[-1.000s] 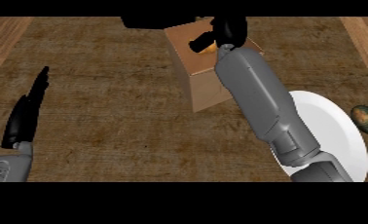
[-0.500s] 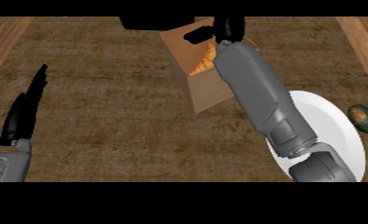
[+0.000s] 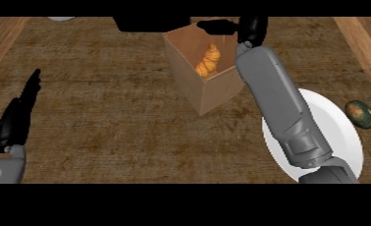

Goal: Pick the croissant from the plate and place it in the cardboard box

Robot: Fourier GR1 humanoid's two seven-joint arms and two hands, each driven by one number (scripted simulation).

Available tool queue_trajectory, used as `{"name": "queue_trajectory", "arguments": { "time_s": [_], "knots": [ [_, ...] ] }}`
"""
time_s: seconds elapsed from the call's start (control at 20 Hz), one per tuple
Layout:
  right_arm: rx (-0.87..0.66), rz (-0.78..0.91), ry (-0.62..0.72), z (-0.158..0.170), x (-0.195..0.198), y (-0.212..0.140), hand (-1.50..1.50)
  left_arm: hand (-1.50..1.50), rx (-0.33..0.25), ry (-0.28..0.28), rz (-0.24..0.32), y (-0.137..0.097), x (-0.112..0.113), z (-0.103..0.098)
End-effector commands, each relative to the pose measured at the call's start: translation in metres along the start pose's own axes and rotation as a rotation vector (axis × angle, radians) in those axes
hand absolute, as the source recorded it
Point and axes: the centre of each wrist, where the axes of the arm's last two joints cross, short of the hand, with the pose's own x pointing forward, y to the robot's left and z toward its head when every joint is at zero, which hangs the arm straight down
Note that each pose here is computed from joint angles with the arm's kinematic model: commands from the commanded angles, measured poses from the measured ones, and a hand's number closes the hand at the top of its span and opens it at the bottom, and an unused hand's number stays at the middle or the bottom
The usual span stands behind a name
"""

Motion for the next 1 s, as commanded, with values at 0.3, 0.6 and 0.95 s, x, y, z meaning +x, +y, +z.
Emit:
{"name": "queue_trajectory", "arguments": {
  "time_s": [0.3, 0.6, 0.95],
  "knots": [
    [-0.084, -0.073, 0.027, 0.008, -0.036, -0.106, -1.50, 0.00, 0.024, 0.018, 0.000, -0.012, 0.003, 0.010],
    [-0.082, -0.022, 0.047, 0.046, -0.086, -0.191, -1.50, 0.00, 0.021, 0.021, 0.000, -0.003, -0.014, 0.009],
    [0.009, 0.044, 0.066, 0.081, -0.104, -0.286, -1.50, 0.00, 0.022, 0.044, -0.005, 0.016, -0.014, 0.004]
  ]
}}
